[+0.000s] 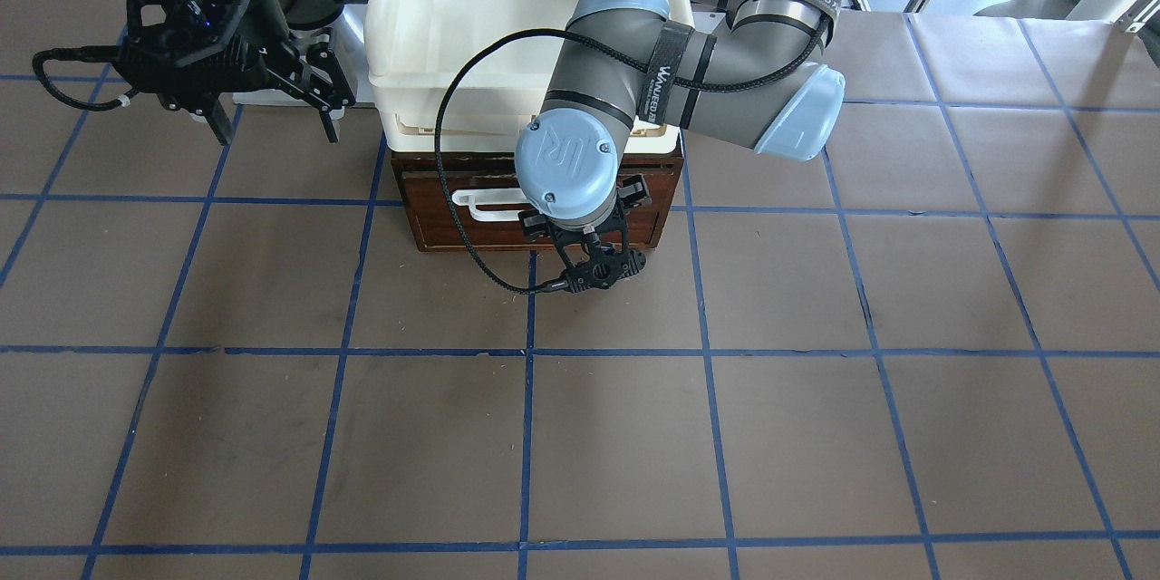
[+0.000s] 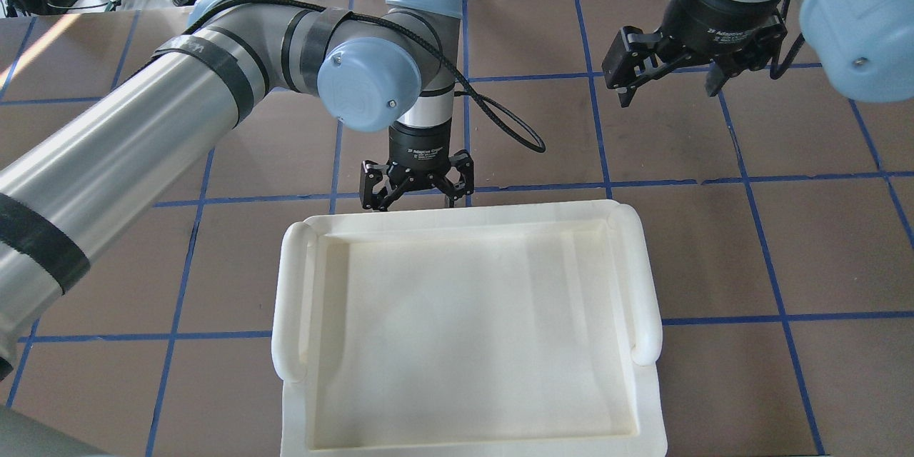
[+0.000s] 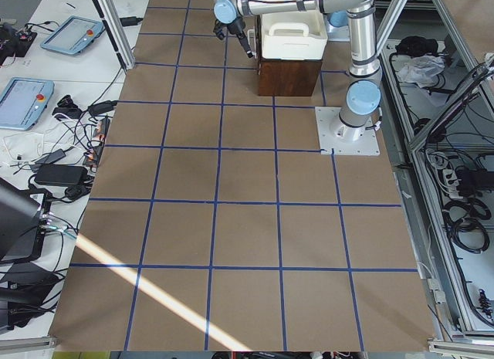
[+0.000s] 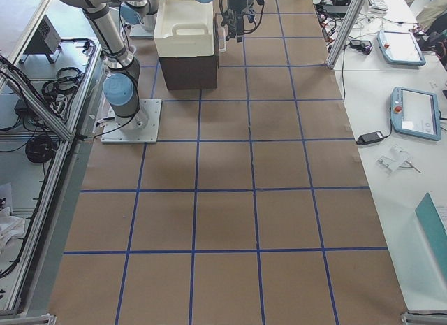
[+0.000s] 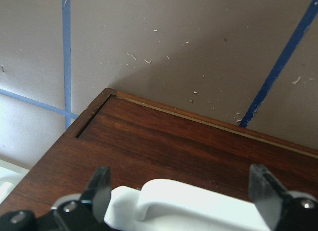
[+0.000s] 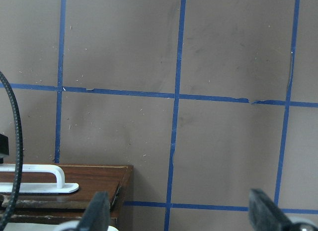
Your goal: Put scissors in drawer and close it
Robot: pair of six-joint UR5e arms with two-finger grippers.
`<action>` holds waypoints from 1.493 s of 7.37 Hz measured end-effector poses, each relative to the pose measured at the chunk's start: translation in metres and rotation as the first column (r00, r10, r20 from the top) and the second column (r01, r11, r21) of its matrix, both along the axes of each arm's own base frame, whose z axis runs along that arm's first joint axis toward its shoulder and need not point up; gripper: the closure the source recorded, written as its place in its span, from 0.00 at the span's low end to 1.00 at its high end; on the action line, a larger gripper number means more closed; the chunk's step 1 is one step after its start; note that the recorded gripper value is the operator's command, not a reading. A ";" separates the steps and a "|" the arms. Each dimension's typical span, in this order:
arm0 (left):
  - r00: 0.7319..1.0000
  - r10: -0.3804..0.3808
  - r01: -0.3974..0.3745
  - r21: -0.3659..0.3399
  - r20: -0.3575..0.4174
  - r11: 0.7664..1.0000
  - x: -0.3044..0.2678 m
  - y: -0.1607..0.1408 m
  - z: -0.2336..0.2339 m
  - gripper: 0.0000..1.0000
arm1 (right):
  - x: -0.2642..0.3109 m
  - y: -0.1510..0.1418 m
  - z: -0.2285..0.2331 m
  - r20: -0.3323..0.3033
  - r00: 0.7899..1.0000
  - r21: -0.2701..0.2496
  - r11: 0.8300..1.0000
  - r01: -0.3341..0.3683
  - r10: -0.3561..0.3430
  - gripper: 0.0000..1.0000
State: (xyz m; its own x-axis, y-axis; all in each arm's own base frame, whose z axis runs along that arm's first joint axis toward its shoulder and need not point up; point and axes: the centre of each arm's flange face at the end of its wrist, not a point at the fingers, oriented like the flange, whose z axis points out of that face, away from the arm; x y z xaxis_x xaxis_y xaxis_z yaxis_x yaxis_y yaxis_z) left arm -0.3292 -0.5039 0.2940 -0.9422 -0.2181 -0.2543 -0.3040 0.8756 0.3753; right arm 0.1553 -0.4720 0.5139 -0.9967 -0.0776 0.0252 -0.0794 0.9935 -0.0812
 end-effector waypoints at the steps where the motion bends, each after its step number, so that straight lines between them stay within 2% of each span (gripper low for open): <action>1: 1.000 -0.001 0.001 0.008 0.003 1.000 0.001 0.002 0.002 0.00 | 0.000 0.000 0.000 0.000 1.000 0.000 1.000 0.000 0.000 0.00; 3: 1.000 -0.002 0.001 0.014 0.008 1.000 0.002 0.003 0.003 0.00 | 0.000 0.000 0.000 0.000 1.000 0.000 1.000 0.001 -0.001 0.00; 5: 1.000 -0.005 0.004 -0.031 -0.013 0.999 0.006 -0.011 0.016 0.00 | 0.000 0.000 0.000 0.000 1.000 0.000 1.000 0.001 -0.001 0.00; 8: 0.999 -0.041 0.035 -0.209 -0.028 0.977 0.036 -0.056 0.079 0.00 | 0.000 0.000 -0.001 0.000 1.000 0.001 1.000 0.002 -0.002 0.00; 10: 0.991 -0.117 0.095 -0.288 -0.058 0.953 0.088 -0.073 0.129 0.00 | 0.000 -0.001 0.000 0.000 1.000 0.000 1.000 0.003 -0.003 0.00; 11: 0.983 -0.171 0.140 -0.323 -0.070 0.936 0.114 -0.073 0.155 0.00 | 0.000 0.000 0.000 0.000 1.000 -0.001 1.000 0.002 -0.002 0.00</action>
